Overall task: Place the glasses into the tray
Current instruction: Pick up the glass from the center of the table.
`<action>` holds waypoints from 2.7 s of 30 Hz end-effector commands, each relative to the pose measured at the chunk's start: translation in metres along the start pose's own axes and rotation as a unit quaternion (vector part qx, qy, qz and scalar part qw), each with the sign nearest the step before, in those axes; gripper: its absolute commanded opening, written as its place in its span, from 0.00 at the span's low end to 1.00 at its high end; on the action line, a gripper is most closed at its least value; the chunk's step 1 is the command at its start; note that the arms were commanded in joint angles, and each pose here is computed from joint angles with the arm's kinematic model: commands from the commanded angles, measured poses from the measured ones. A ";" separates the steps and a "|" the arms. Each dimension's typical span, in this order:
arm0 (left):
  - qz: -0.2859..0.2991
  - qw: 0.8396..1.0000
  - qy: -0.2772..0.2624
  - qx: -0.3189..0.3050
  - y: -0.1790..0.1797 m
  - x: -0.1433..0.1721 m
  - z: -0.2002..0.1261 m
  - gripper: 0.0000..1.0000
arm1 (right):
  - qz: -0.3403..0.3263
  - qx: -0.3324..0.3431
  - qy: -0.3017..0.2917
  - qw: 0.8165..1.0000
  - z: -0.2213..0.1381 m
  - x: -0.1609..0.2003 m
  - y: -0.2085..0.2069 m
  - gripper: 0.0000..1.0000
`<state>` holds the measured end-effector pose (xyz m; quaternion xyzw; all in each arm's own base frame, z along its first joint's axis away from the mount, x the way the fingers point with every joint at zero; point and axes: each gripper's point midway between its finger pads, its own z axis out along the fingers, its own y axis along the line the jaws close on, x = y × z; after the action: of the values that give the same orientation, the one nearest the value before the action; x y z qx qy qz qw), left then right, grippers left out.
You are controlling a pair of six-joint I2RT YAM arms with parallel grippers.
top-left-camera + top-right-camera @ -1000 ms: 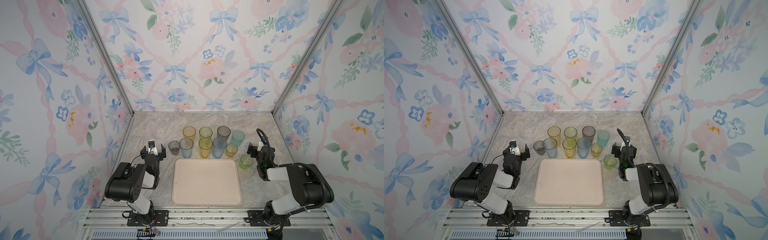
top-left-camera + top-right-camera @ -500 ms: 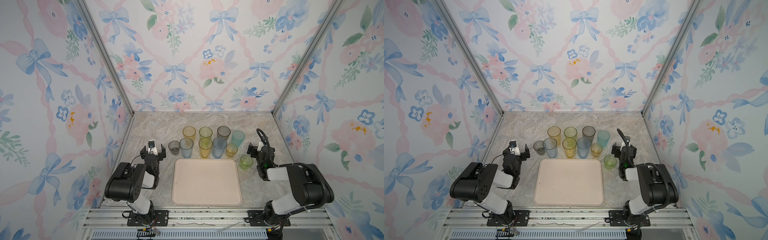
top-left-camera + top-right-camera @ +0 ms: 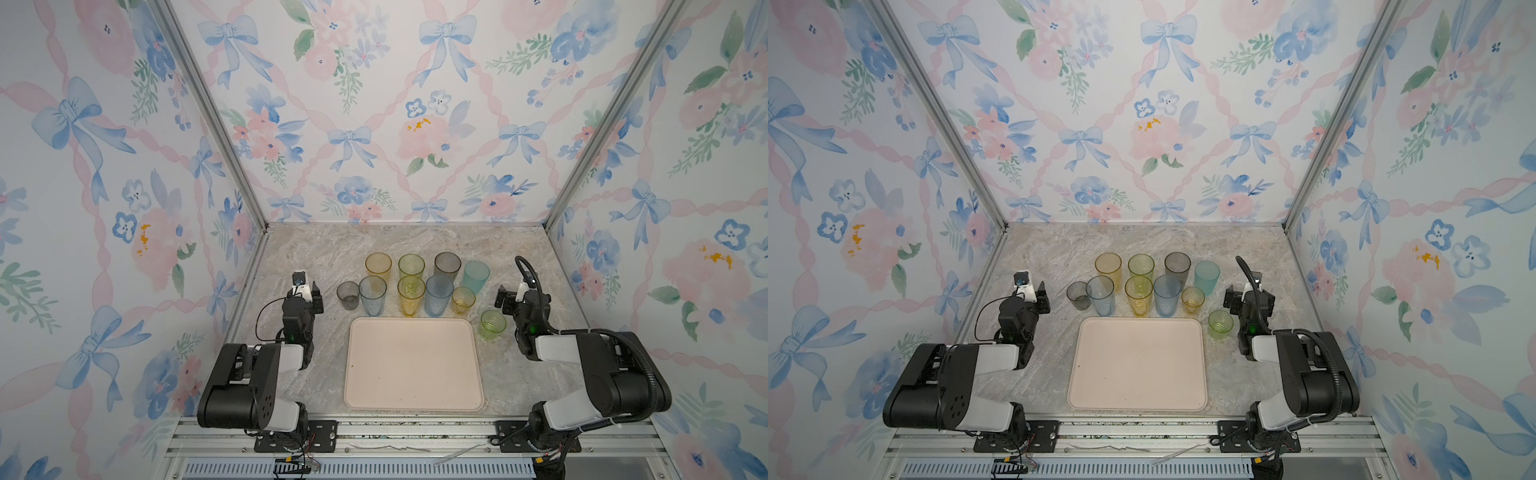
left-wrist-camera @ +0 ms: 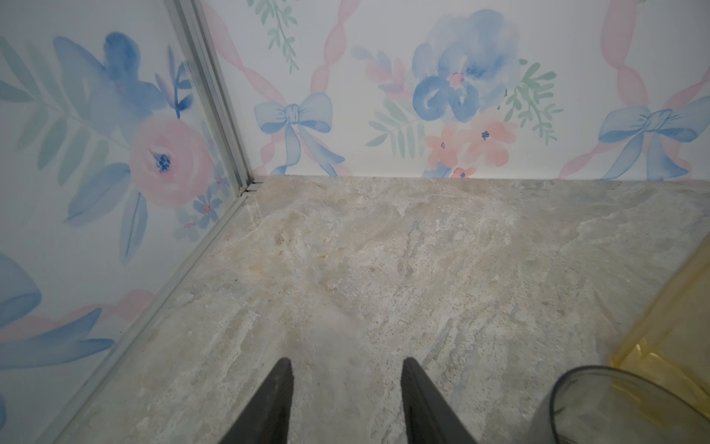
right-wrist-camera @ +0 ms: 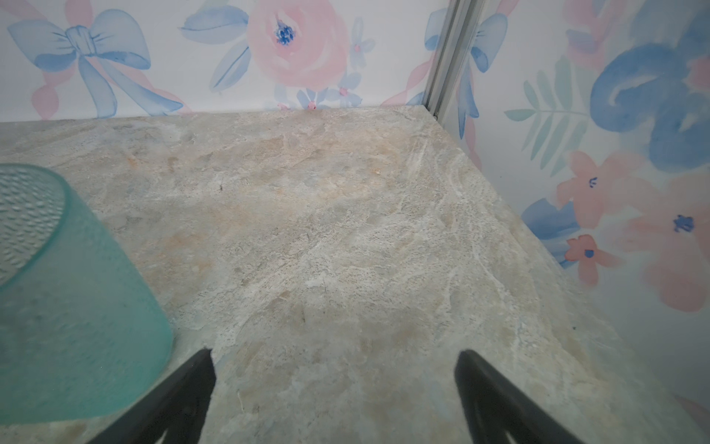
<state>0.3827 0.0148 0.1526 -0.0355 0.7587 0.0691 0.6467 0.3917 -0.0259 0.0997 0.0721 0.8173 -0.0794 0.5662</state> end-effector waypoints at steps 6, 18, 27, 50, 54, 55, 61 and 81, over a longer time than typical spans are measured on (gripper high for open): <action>0.002 1.000 0.028 0.001 -0.011 -0.066 -0.019 0.32 | 0.037 0.008 -0.012 0.999 -0.019 -0.049 -0.022 0.97; -0.027 0.987 0.137 0.079 -0.058 -0.134 -0.022 0.26 | 0.051 -0.085 0.068 0.993 -0.090 -0.137 -0.006 0.79; -0.018 0.945 0.286 0.158 -0.116 -0.108 -0.027 0.19 | 0.100 -0.162 0.108 0.976 -0.122 -0.173 0.023 0.74; 0.053 0.876 0.456 0.151 -0.161 -0.030 -0.055 0.22 | 0.074 -0.263 0.148 0.950 -0.147 -0.194 0.104 0.71; 0.058 0.874 0.460 0.147 -0.159 -0.028 -0.057 0.25 | 0.069 -0.263 0.145 0.951 -0.148 -0.197 0.103 0.72; 0.060 0.873 0.462 0.144 -0.158 -0.027 -0.056 0.26 | 0.068 -0.263 0.145 0.952 -0.148 -0.197 0.103 0.72; 0.069 0.863 0.481 0.139 -0.157 -0.013 -0.057 0.24 | 0.066 -0.262 0.143 0.952 -0.149 -0.197 0.102 0.72; 0.086 0.855 0.494 0.133 -0.164 0.001 -0.044 0.20 | 0.076 -0.253 0.133 0.955 -0.151 -0.199 0.087 0.73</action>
<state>0.3614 -0.1494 0.1458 0.0814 0.9803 -0.0021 0.1799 0.3486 0.0880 0.3283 0.0001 0.8722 0.1808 0.4545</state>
